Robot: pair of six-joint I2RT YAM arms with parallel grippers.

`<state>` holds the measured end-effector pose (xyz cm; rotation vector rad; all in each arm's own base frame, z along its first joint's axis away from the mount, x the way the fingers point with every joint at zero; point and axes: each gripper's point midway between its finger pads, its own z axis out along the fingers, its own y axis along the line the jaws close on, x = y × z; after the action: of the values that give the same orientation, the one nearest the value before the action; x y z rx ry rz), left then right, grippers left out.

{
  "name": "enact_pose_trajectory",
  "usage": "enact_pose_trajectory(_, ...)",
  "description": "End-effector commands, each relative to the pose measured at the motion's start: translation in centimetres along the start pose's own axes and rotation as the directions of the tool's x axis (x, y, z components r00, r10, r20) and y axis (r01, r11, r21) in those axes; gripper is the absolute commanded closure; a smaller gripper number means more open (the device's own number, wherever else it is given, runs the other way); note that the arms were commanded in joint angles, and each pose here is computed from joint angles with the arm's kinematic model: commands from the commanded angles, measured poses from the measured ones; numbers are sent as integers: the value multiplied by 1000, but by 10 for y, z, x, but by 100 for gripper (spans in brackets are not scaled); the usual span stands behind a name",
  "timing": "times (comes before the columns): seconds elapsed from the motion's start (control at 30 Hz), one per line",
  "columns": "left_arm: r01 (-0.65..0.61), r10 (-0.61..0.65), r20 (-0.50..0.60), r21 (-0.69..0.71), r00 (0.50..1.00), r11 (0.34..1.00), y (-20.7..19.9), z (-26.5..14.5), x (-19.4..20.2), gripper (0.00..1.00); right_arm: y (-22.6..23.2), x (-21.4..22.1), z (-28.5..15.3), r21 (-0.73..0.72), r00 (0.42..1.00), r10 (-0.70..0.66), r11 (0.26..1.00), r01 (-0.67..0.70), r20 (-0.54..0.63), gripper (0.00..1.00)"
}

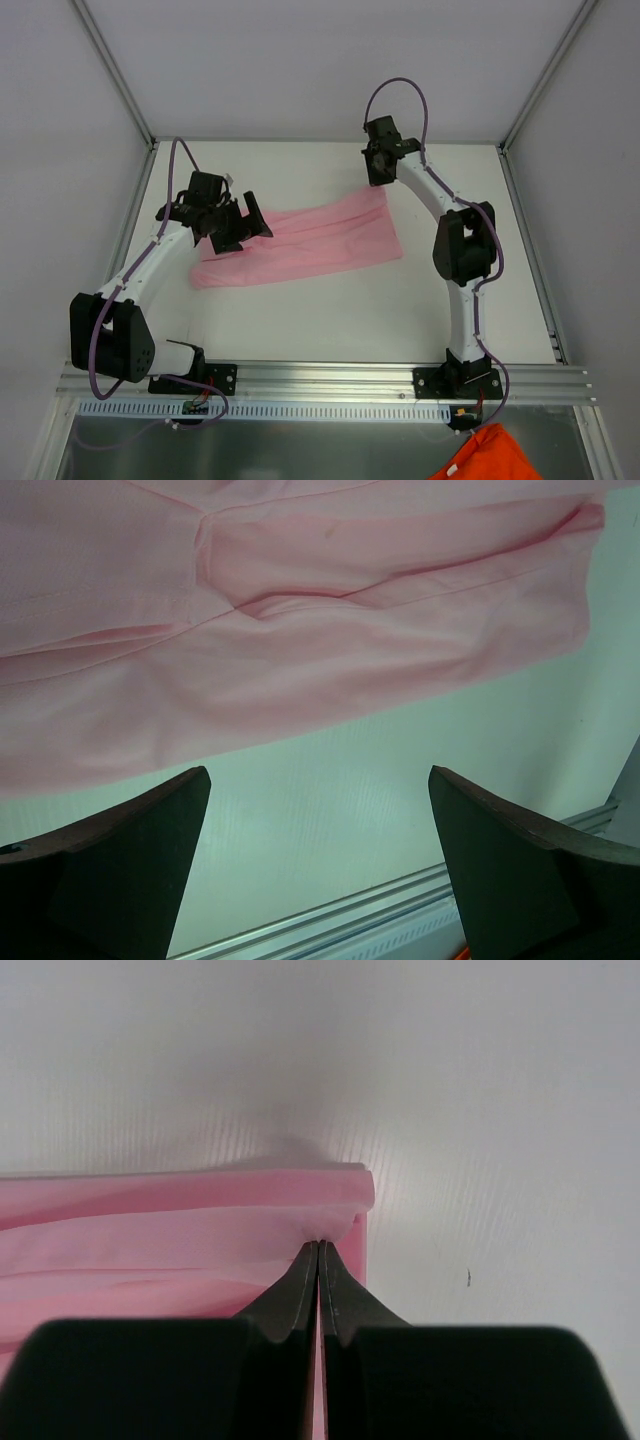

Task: Fold and stack the t-shirts
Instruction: Fold the other side of the tshirt into a rectangle

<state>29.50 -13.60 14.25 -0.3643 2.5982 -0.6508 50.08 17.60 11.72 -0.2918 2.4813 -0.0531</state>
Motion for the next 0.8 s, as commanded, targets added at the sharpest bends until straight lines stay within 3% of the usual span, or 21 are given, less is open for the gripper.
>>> enact_pose_trajectory(0.0,-6,6,17,18,1000,1000,0,-6,-1,7,8,-6,-18,-49,999,-29,998,31,38,99)
enact_pose_trajectory(0.17,2,-2,21,25,1000,1000,0,-3,0,7,11,56,-16,-69,996,-35,997,29,-82,99)
enact_pose_trajectory(0.37,17,-17,9,43,1000,999,-2,3,1,7,5,97,-21,-52,988,-29,998,21,-154,99)
enact_pose_trajectory(0.77,4,-5,14,57,1000,998,-7,5,-5,7,-34,89,-34,163,985,-45,984,72,-165,99)
